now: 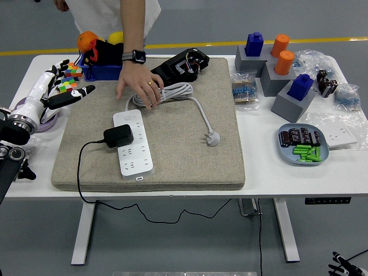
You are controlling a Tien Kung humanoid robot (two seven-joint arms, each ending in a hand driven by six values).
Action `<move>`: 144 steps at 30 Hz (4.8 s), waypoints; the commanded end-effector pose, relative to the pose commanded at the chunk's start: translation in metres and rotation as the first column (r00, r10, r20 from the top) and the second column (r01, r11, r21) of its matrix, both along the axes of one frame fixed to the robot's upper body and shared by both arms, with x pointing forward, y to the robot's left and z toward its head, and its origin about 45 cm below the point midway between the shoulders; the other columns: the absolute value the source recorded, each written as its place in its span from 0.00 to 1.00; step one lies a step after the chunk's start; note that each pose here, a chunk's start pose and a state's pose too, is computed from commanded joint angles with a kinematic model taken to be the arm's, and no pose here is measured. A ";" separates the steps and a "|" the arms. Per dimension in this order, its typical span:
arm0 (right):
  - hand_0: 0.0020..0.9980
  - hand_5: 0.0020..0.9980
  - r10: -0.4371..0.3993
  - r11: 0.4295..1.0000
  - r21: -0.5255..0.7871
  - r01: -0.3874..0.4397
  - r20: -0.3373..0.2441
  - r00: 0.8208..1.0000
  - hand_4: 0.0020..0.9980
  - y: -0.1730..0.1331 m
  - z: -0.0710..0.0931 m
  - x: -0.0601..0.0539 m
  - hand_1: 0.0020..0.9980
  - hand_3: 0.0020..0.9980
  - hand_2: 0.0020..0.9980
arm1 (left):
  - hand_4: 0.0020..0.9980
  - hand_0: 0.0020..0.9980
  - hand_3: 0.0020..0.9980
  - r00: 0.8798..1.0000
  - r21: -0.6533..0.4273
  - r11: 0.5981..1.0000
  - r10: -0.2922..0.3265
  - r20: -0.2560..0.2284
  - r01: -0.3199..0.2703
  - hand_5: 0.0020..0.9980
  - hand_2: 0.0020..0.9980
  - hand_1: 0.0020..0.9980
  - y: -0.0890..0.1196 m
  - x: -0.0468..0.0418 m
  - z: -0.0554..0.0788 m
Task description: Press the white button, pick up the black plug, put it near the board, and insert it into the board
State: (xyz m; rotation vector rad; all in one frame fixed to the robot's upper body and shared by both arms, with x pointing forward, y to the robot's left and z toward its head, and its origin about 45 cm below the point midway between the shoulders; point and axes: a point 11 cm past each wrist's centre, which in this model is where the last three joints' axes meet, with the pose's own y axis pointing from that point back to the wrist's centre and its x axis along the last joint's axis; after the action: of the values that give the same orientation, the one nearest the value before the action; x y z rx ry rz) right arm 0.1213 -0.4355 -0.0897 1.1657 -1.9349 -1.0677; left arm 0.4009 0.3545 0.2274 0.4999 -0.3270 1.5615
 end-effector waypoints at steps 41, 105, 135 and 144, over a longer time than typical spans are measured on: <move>0.72 0.48 0.010 1.000 -0.002 -0.010 -0.001 1.000 0.74 -0.001 0.001 0.002 0.60 0.65 0.55 | 1.00 0.96 1.00 0.936 -0.421 0.905 0.192 0.296 -0.052 0.71 1.00 1.00 0.033 -0.0244 0.013; 0.72 0.48 -0.007 1.000 0.006 0.007 0.057 0.998 0.73 0.000 0.007 0.021 0.60 0.65 0.55 | 0.00 0.73 0.78 0.862 -0.220 0.895 0.437 0.258 -0.388 0.00 0.85 0.86 0.125 -0.0289 0.027; 0.72 0.48 -0.018 1.000 -0.006 0.018 0.043 0.999 0.73 -0.006 0.007 0.014 0.60 0.65 0.55 | 0.94 0.89 0.86 0.898 -0.498 0.827 0.396 0.190 -0.259 0.29 0.94 0.95 0.113 -0.0273 0.016; 0.72 0.48 -0.025 1.000 0.006 0.024 0.033 0.999 0.73 0.000 0.003 0.008 0.61 0.65 0.55 | 0.85 0.96 0.91 0.904 -0.526 0.815 0.388 0.182 -0.244 1.00 0.98 1.00 0.101 -0.0347 0.003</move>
State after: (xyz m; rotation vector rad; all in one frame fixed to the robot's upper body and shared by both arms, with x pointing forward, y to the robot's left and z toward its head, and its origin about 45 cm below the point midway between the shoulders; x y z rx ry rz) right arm 0.1293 -0.4356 -0.0871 1.1726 -1.9778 -1.0731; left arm 0.3662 0.4557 0.2306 -0.0835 -0.0436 1.9717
